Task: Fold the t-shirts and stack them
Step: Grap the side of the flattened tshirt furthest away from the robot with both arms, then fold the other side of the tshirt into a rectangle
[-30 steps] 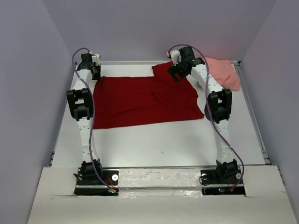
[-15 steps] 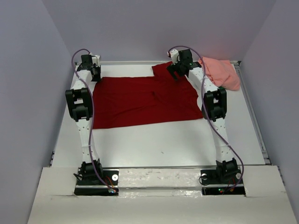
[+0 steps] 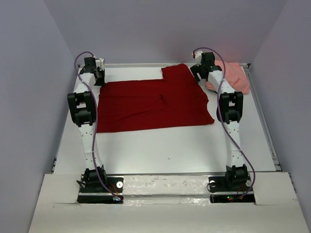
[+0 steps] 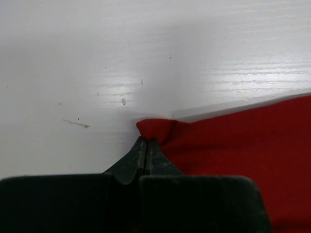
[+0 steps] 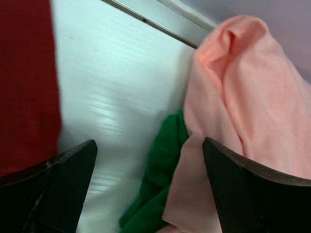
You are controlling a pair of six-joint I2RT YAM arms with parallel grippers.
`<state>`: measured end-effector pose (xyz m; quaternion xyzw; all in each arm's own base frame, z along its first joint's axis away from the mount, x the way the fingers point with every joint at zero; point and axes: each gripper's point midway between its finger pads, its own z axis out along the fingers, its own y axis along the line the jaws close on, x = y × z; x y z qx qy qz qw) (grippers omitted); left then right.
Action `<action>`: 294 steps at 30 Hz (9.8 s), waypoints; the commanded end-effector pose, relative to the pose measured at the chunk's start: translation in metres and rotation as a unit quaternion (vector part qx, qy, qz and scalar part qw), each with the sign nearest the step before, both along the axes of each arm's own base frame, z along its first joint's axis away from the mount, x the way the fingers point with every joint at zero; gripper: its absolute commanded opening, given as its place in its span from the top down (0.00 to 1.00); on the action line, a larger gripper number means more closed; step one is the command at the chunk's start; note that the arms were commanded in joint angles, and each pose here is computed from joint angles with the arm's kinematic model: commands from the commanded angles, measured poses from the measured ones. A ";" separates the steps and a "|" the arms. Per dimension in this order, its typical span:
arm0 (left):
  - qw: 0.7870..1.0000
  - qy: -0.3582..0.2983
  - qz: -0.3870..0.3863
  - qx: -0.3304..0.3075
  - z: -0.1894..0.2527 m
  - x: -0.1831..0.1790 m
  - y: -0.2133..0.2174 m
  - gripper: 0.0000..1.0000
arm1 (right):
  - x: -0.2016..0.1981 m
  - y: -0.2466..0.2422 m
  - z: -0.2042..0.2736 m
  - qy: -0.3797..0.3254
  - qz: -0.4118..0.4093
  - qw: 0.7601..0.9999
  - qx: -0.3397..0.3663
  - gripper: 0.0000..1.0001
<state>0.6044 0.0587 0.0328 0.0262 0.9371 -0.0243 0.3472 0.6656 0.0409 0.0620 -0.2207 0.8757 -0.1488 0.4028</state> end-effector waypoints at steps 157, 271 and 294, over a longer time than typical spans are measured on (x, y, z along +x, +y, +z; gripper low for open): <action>0.992 -0.113 -0.004 0.057 0.136 -0.021 -0.033 1.00 | -0.062 0.048 0.094 0.005 0.131 0.989 0.071 1.00; 0.992 -0.082 -0.084 0.035 0.170 -0.128 -0.101 0.01 | -0.151 0.043 0.079 0.119 0.128 0.980 0.093 0.34; 0.992 -0.047 -0.097 0.060 0.142 -0.144 -0.103 0.01 | -0.107 0.022 0.041 0.130 0.083 0.978 0.139 0.42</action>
